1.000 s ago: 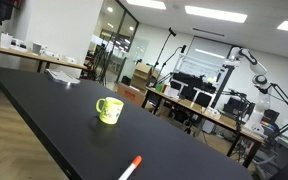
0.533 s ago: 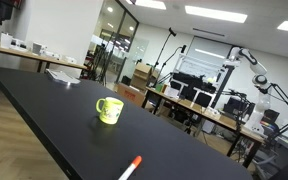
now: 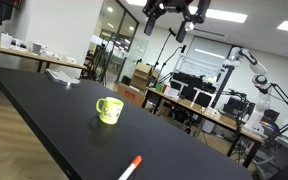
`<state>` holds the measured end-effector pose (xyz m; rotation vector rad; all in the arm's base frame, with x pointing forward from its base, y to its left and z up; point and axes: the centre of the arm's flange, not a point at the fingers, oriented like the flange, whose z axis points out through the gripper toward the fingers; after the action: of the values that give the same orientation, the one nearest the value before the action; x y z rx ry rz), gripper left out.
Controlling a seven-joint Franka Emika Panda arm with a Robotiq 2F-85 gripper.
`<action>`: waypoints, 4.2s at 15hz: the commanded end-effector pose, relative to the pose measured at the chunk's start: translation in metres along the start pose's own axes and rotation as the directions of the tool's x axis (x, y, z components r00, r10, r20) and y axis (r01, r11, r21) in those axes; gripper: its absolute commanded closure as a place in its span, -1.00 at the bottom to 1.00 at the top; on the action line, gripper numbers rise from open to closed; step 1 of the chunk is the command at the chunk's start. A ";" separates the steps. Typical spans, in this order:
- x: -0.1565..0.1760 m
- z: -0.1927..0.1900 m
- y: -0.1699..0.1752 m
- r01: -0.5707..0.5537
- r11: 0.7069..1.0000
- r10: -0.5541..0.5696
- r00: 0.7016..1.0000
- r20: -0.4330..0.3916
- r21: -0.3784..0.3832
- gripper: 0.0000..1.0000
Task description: Put the orange marker in the yellow mug
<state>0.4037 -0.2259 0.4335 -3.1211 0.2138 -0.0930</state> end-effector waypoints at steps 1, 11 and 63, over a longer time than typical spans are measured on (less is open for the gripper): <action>0.058 0.024 0.040 0.079 0.996 -0.075 0.994 0.083 -0.042 -1.00; 0.079 0.132 0.052 0.151 0.987 -0.138 0.969 0.203 -0.051 -1.00; 0.139 0.253 0.032 -0.623 0.758 0.501 0.746 0.439 0.192 0.90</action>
<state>0.5189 -0.2654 0.1563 -2.6796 0.9183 0.3960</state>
